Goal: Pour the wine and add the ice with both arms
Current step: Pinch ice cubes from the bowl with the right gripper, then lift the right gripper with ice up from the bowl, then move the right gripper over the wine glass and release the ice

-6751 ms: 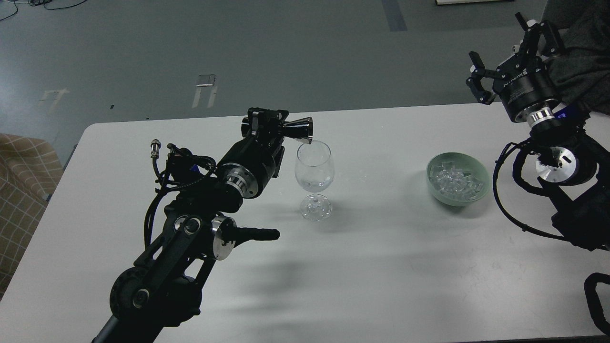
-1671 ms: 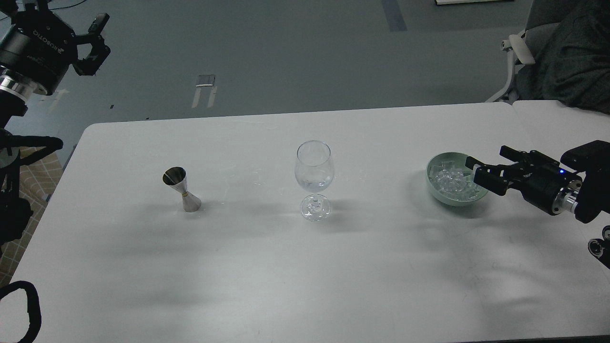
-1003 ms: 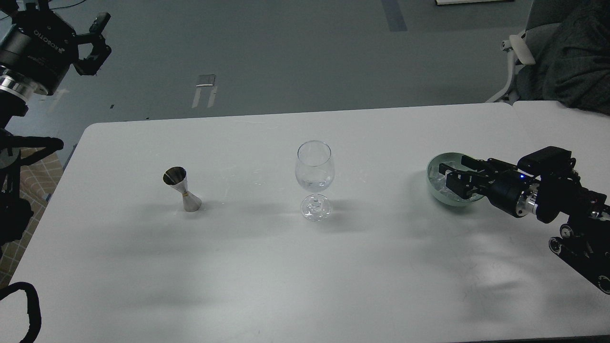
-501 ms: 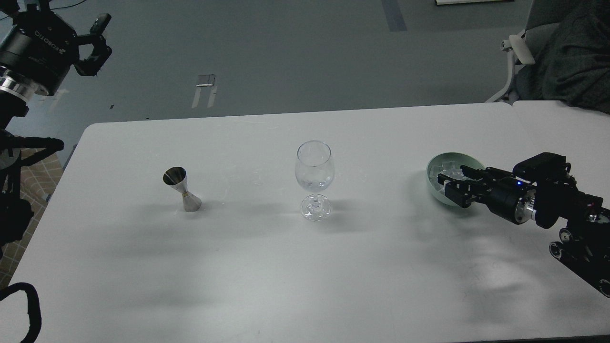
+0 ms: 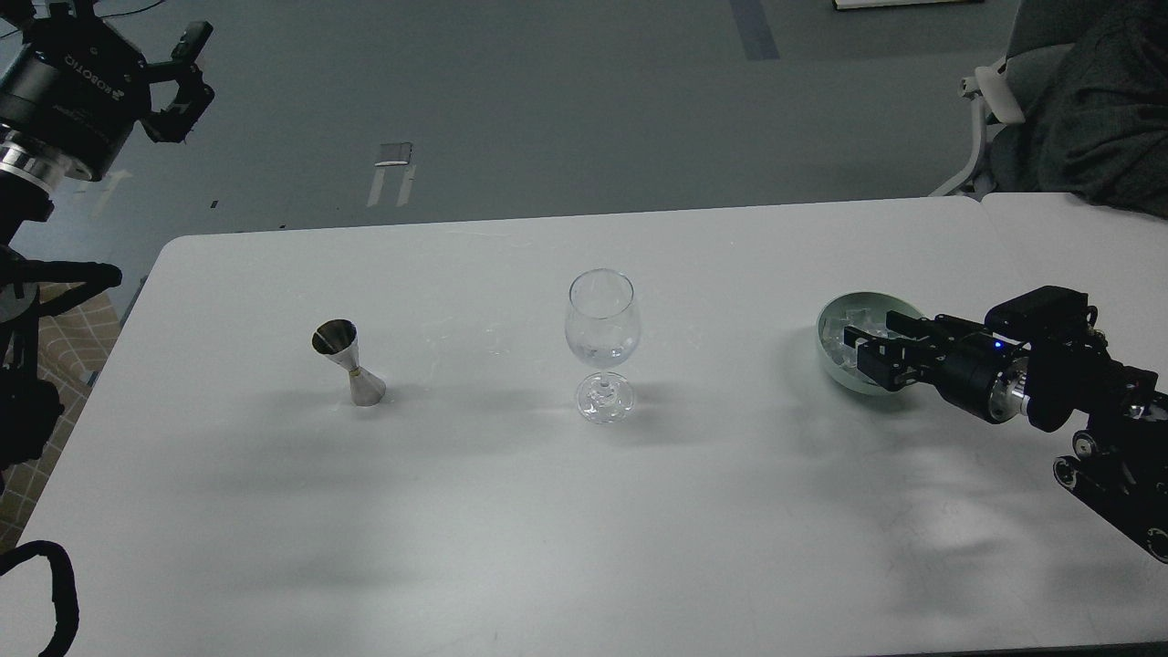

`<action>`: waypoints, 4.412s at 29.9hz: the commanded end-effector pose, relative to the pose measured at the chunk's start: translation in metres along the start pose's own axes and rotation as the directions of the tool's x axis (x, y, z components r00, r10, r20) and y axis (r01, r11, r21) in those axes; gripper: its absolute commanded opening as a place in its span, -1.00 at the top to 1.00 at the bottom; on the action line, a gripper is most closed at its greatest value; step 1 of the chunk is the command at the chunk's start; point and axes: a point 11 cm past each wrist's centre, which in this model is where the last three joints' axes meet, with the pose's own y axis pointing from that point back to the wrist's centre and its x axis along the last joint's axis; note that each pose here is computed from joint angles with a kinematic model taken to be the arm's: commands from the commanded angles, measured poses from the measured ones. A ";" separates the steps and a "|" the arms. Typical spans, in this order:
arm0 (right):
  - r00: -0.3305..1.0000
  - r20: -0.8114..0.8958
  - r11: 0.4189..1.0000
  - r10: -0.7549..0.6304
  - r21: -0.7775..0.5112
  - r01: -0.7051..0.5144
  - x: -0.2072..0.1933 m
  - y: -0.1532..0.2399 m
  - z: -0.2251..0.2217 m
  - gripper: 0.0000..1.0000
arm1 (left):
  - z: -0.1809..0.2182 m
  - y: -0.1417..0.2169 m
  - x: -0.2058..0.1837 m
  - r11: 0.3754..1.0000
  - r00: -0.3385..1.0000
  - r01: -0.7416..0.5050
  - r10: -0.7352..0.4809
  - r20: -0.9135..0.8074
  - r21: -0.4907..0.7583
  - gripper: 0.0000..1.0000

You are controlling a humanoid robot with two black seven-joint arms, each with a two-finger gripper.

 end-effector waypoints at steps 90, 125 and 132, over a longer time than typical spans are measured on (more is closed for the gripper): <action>0.730 -0.683 0.854 0.015 0.388 0.345 0.202 -0.017 -0.225 0.83 | -0.007 -0.006 -0.017 0.999 0.999 0.037 -0.037 0.010 0.003 -0.95; 0.750 -0.662 0.838 -0.009 0.404 0.366 0.200 -0.042 -0.247 0.07 | -0.011 -0.006 -0.019 0.999 0.999 0.041 -0.041 0.002 0.005 -0.95; 0.751 -0.661 0.837 -0.007 0.406 0.365 0.200 -0.042 -0.248 -0.24 | -0.008 -0.007 -0.020 0.999 0.999 0.044 -0.044 0.006 0.002 -0.95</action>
